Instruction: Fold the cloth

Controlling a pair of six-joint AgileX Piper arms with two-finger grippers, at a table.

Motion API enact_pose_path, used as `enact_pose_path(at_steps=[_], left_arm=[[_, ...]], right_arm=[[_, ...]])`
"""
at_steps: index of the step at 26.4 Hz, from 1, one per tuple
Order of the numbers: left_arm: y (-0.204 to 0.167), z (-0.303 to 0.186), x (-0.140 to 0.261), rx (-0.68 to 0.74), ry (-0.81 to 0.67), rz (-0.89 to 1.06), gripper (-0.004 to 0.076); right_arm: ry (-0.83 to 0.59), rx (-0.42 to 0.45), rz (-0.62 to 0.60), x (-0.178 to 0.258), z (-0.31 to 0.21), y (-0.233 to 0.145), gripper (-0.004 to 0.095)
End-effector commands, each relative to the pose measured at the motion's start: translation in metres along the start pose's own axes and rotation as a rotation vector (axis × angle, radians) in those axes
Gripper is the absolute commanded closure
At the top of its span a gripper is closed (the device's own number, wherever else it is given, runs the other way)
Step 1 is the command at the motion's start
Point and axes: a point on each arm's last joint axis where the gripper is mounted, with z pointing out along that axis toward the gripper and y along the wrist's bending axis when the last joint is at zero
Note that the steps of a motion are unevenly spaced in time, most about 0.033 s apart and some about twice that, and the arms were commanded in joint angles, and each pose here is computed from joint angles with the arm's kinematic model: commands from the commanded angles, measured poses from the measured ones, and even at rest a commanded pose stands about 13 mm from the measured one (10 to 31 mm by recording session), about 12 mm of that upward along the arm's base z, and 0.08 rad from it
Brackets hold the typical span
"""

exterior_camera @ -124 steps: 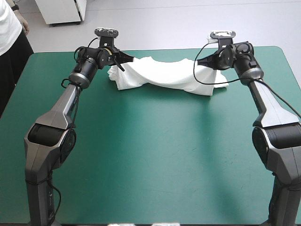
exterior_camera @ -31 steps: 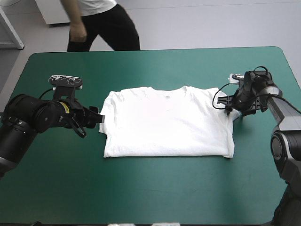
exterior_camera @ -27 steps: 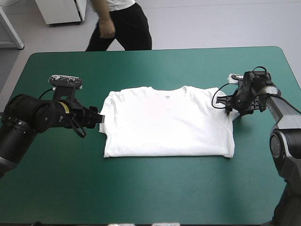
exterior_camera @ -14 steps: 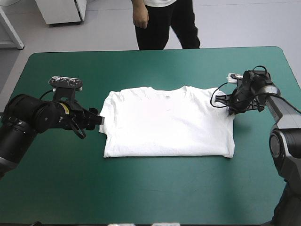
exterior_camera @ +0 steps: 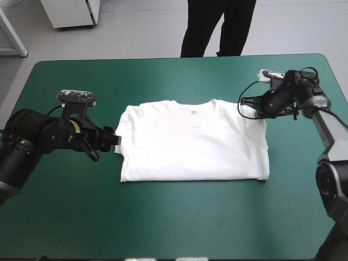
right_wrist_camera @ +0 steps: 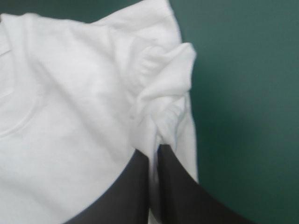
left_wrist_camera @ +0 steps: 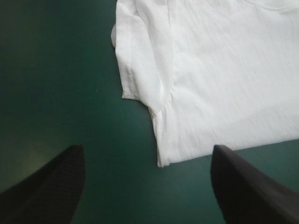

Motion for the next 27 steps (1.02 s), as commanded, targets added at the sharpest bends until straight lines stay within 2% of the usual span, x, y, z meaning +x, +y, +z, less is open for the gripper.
enact_pose_path(at_steps=[1, 6, 13, 16, 18, 19, 20, 21, 24, 27], left_arm=[[-0.003, -0.015, -0.006, 0.033, -0.08, -0.008, 0.0178], [-0.002, -0.015, -0.006, 0.033, -0.08, -0.008, 0.0178], [-0.002, -0.015, -0.006, 0.033, -0.08, -0.008, 0.0178], [-0.002, -0.015, -0.006, 0.033, -0.08, -0.008, 0.0178], [-0.002, -0.015, -0.006, 0.033, -0.08, -0.008, 0.0178], [-0.002, -0.015, -0.006, 0.033, -0.08, -0.008, 0.0178], [-0.002, -0.015, -0.006, 0.033, -0.08, -0.008, 0.0178], [-0.002, -0.015, -0.006, 0.033, -0.08, -0.008, 0.0178], [-0.002, -0.015, -0.006, 0.033, -0.08, -0.008, 0.0178], [-0.002, -0.015, -0.006, 0.033, -0.08, -0.008, 0.0178]], right_arm=[[-0.093, -0.074, -0.084, 0.0, -0.024, 0.037, 0.0925], [-0.068, -0.099, -0.122, 0.006, -0.003, 0.063, 0.0925], [0.035, -0.102, -0.13, 0.014, 0.035, 0.071, 0.0917], [0.078, -0.125, -0.159, 0.018, 0.043, 0.074, 0.0804], [0.107, -0.144, -0.163, 0.021, 0.043, 0.077, 0.0646], [0.121, -0.168, -0.157, 0.023, 0.039, 0.079, 0.0477], [0.117, -0.173, -0.156, 0.023, 0.037, 0.08, 0.0434], [0.089, -0.189, -0.173, 0.022, 0.024, 0.082, 0.0349], [0.0, -0.193, -0.206, 0.021, -0.016, 0.084, 0.0361], [-0.104, -0.14, -0.255, 0.027, -0.069, 0.08, 0.0372]])
